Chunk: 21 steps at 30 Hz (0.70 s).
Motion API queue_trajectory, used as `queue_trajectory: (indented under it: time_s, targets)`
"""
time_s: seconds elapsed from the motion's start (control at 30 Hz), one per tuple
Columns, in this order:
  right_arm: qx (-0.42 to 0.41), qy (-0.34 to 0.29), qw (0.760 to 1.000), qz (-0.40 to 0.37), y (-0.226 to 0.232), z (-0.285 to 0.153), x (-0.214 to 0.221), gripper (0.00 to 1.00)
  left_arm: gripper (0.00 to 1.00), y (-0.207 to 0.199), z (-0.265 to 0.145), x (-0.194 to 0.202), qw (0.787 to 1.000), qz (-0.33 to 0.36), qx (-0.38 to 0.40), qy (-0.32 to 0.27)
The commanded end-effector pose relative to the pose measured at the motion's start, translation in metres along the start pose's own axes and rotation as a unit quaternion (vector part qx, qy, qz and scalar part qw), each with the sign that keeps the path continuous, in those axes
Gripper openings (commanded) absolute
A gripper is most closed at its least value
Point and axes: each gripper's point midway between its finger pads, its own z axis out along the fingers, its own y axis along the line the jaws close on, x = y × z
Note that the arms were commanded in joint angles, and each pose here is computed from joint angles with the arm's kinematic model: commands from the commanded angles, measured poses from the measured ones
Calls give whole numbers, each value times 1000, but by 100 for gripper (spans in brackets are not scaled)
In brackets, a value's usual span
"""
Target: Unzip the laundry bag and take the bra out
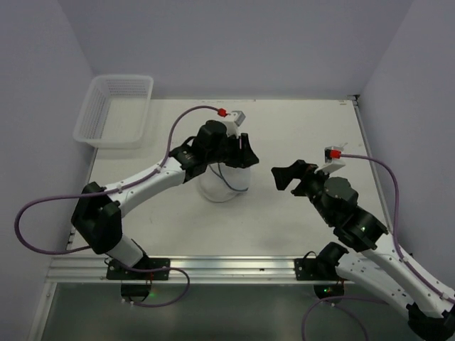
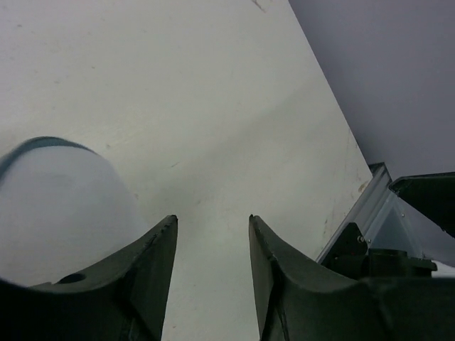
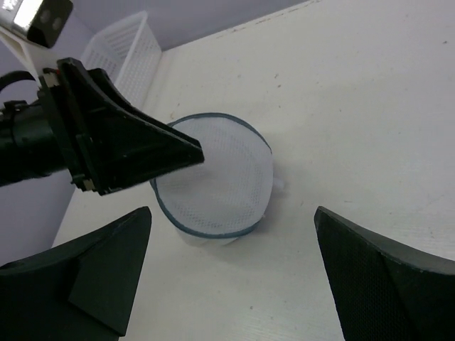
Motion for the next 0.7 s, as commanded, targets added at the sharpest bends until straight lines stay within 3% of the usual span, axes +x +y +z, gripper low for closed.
queue_trajectory:
  time_s: [0.0, 0.2, 0.3, 0.47, 0.53, 0.67]
  targets:
    - [39, -41, 998, 33, -18, -4, -10, 99, 51, -46, 20, -4, 999, 20, 44, -11]
    - [57, -48, 996, 48, -33, -14, -5, 99, 55, -88, 42, 22, 996, 37, 78, 17]
    - [55, -51, 996, 43, -34, -16, -6, 99, 57, -84, 27, 4, 998, 25, 48, -20]
    - [47, -35, 998, 21, -28, -13, -4, 99, 78, -20, -16, -39, 990, 10, -97, -101]
    - [47, -28, 998, 16, -27, -11, -2, 99, 84, 4, -32, -42, 986, -7, -130, -103]
    - [39, -21, 999, 13, -22, -7, 1, 99, 87, 46, -46, -43, 981, -32, -171, -85]
